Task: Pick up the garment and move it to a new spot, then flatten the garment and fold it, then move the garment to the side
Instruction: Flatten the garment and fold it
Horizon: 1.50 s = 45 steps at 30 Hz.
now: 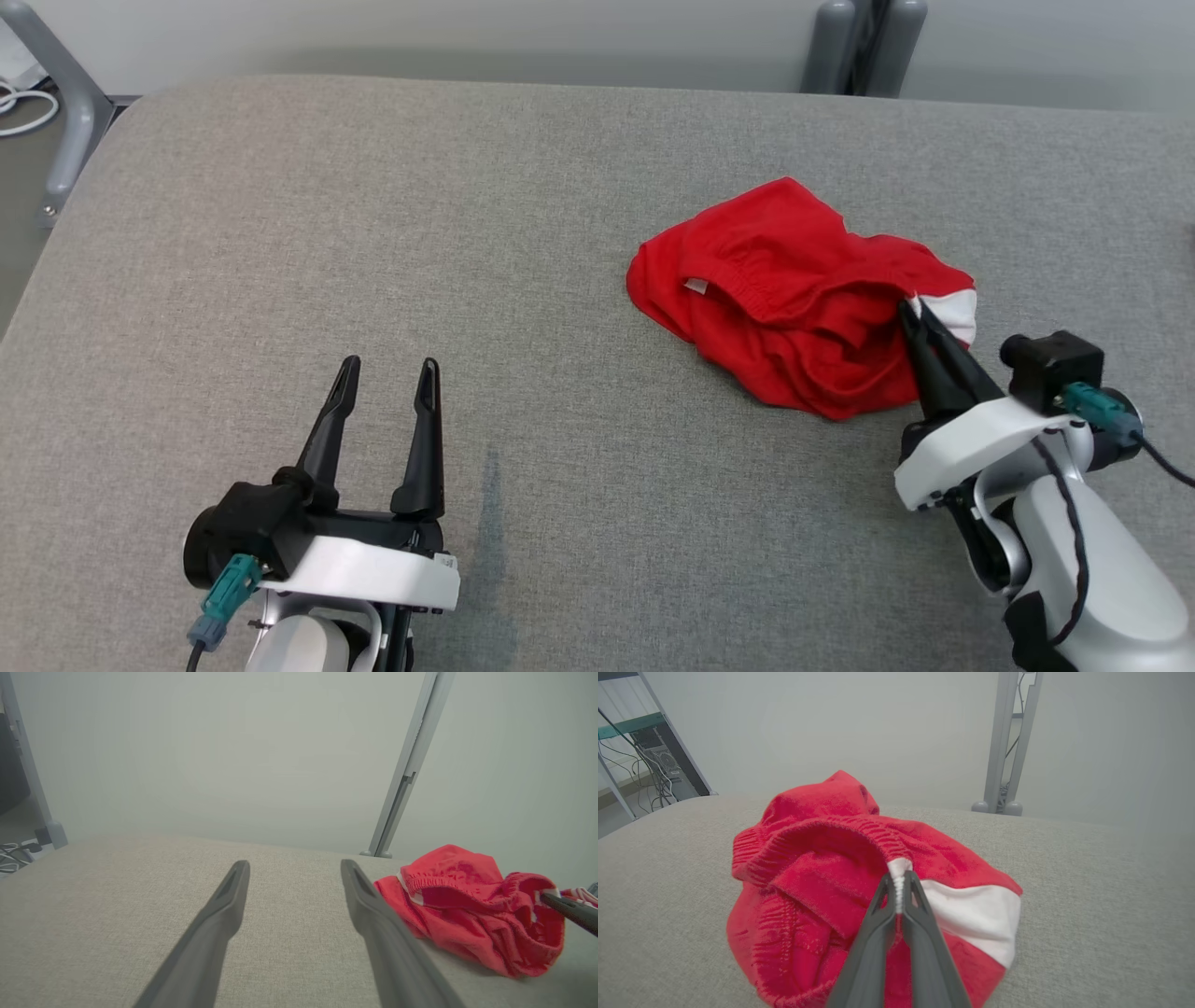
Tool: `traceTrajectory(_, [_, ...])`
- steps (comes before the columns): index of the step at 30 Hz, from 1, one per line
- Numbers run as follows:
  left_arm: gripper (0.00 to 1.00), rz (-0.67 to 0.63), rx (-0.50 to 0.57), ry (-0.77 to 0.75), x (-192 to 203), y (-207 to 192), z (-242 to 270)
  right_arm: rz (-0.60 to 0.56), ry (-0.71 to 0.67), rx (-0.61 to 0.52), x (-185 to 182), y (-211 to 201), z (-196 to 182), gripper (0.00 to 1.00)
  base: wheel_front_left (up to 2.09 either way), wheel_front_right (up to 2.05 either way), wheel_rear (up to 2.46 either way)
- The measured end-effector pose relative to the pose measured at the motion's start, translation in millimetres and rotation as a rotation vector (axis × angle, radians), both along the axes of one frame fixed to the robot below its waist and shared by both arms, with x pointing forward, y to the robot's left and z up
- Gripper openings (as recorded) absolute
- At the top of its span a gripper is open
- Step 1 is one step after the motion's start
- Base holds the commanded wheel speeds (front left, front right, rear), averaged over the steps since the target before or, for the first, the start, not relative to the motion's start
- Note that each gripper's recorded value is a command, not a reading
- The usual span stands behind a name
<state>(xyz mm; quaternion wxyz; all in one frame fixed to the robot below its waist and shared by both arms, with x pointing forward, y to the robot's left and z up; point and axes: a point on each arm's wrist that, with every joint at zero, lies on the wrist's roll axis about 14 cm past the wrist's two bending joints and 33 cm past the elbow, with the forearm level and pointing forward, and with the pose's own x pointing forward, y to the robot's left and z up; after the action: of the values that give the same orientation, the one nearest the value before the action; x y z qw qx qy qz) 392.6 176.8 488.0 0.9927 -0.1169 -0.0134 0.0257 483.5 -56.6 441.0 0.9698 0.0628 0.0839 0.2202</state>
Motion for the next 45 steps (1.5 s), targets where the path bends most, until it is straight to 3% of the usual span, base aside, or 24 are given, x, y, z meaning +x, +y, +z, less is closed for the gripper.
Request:
traceTrajectory(8, [1.00,-0.008,-0.002,-0.019,-2,-3,7,-0.119,-0.126,0.018,29,-42,45,0.00,0.00,0.00,0.00])
traceTrajectory(16, [1.00,-0.003,-0.001,-0.038,-8,-2,14,-0.212,-0.405,-0.010,70,-85,155,0.00,0.00,0.00,0.00])
traceTrajectory(21, [1.00,0.009,-0.001,-0.037,-16,2,15,-0.207,-0.592,-0.015,78,-82,230,0.00,0.00,0.00,0.00])
traceTrajectory(25, [1.00,0.018,0.000,-0.047,-20,4,18,-0.076,-0.721,-0.027,67,-35,274,0.00,0.00,0.00,0.00])
traceTrajectory(30, [1.00,0.033,-0.001,-0.044,-28,8,18,0.168,-0.624,-0.093,46,49,241,0.00,0.00,0.00,0.00])
traceTrajectory(35, [1.00,0.047,-0.007,-0.041,-33,12,18,0.381,-0.416,-0.120,13,117,163,0.00,0.00,0.00,0.00])
traceTrajectory(40, [1.00,0.061,-0.011,-0.028,-37,16,14,0.536,-0.232,-0.096,-26,163,98,0.00,0.00,0.00,0.00])
traceTrajectory(44, [1.00,0.074,-0.017,-0.016,-39,17,11,0.604,-0.183,-0.129,-38,181,73,0.00,0.00,0.00,0.00])
traceTrajectory(45, [1.00,0.076,-0.020,-0.015,-39,17,11,0.617,-0.182,-0.135,-40,186,70,0.13,0.00,0.00,0.00])
